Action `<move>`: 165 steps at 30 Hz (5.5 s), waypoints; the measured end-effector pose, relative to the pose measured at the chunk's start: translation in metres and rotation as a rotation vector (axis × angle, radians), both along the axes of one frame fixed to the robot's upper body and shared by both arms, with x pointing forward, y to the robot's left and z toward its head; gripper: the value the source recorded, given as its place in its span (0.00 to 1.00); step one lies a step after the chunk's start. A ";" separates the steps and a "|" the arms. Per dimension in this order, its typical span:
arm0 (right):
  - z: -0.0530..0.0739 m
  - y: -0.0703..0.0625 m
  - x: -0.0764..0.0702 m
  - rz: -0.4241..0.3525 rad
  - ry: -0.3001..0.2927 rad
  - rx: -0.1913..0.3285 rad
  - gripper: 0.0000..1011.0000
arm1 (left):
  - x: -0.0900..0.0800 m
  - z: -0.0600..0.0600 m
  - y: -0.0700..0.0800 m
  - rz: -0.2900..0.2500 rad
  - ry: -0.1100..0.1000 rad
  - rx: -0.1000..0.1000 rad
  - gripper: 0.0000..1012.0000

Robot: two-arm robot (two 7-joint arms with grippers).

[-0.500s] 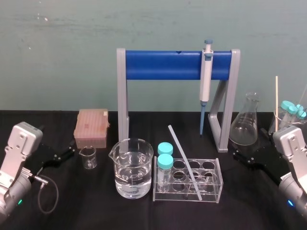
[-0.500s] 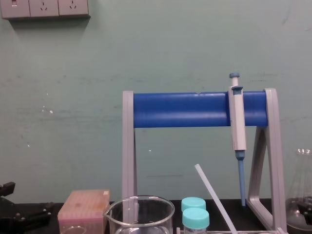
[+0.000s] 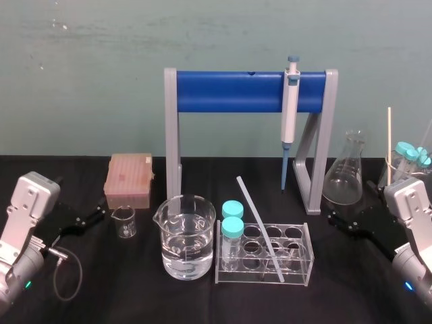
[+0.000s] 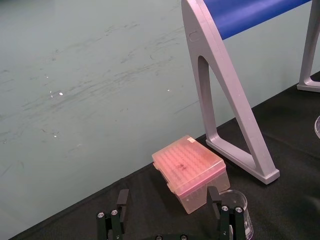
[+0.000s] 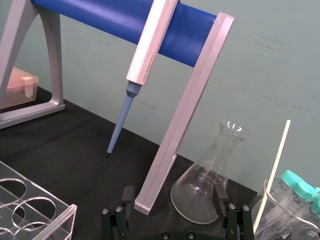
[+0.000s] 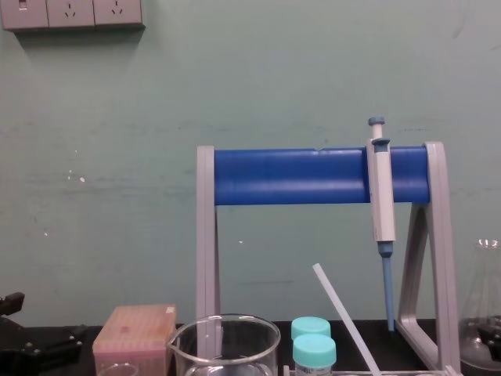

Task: Pick up the stirring rod with one hand, then place it down.

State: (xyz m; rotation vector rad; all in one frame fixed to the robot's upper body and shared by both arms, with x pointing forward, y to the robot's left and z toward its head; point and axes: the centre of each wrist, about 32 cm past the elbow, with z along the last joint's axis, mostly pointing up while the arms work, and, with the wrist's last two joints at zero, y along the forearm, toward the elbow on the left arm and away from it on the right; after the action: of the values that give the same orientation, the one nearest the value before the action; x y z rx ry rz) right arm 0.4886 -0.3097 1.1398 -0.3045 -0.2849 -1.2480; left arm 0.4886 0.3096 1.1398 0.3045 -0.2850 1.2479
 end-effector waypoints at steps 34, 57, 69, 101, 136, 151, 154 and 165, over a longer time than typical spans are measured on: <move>0.000 0.000 0.000 0.000 0.000 0.000 0.99 | 0.000 0.000 0.000 0.000 0.000 0.000 0.99; 0.059 0.027 0.028 0.319 0.141 0.378 0.99 | 0.000 0.000 0.000 0.000 0.000 0.000 0.99; 0.063 0.054 0.029 0.499 0.262 0.339 0.99 | 0.000 0.000 0.000 0.000 0.000 0.000 0.99; 0.056 0.072 0.051 0.482 0.318 0.271 0.99 | 0.000 0.000 0.000 0.000 0.000 0.000 0.99; 0.056 0.072 0.051 0.481 0.317 0.277 0.07 | 0.000 0.000 0.000 0.000 0.000 0.000 0.99; 0.049 0.071 0.047 0.482 0.186 0.298 0.07 | 0.000 0.000 0.000 0.000 0.000 0.000 0.99; 0.046 0.070 0.044 0.486 0.135 0.294 0.07 | 0.000 0.000 0.000 0.000 0.000 0.000 0.99; 0.030 0.060 0.024 0.512 0.011 0.376 0.07 | 0.000 0.000 0.000 0.000 0.000 0.000 0.99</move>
State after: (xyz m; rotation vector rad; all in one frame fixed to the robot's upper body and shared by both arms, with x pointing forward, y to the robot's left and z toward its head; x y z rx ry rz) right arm 0.5122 -0.2493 1.1701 0.0868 -0.1025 -0.7701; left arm 0.4886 0.3097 1.1398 0.3045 -0.2850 1.2479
